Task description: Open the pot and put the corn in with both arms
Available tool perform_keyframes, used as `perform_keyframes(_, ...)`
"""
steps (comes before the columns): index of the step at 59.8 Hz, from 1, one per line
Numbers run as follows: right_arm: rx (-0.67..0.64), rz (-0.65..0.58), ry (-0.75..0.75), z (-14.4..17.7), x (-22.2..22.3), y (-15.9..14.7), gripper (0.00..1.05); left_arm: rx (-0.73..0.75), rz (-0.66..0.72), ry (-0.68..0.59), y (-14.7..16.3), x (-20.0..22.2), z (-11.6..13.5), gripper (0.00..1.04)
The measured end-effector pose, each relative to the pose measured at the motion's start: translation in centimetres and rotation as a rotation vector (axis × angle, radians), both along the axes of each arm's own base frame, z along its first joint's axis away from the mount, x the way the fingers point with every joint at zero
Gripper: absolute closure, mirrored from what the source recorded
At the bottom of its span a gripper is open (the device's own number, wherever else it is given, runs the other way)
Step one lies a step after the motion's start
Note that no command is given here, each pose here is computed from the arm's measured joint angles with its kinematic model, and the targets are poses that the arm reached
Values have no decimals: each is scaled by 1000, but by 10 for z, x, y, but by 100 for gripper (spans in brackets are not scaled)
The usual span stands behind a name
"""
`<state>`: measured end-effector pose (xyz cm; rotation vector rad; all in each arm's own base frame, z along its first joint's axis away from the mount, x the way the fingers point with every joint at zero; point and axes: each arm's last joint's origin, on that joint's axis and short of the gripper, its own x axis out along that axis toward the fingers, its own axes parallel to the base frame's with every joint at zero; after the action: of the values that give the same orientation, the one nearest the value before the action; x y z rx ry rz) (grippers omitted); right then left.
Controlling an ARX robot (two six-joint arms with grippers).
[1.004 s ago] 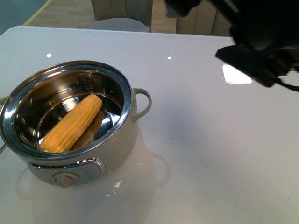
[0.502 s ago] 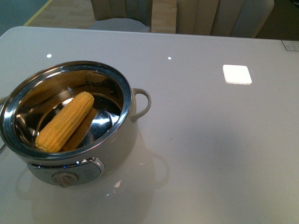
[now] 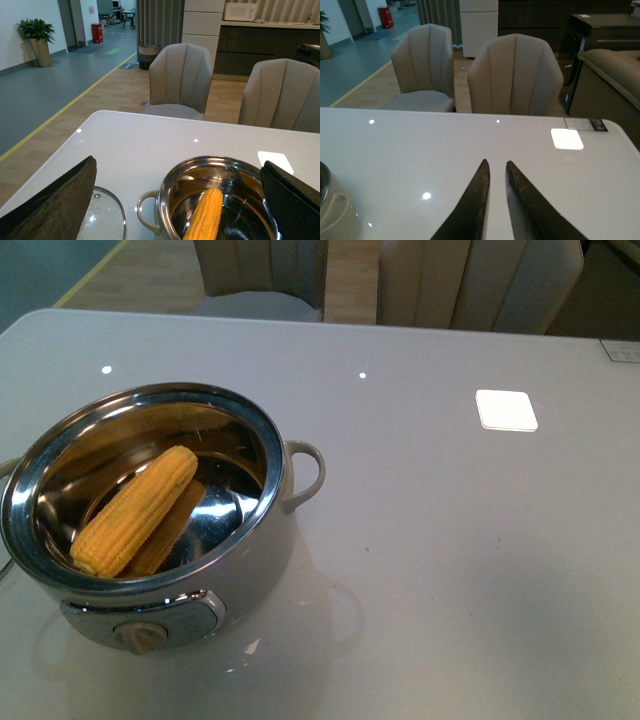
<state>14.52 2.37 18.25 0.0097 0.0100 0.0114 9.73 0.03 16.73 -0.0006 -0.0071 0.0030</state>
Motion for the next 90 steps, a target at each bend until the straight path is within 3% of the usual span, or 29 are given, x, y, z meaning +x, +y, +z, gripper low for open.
perform_keyframes(25, -4, -14, -21, -11, -18, -23, 103, 0, 0, 0, 0, 0, 0, 7)
perform_keyframes(90, -4, -10, -23, -13, -48, -23, 103, 0, 0, 0, 0, 0, 0, 7)
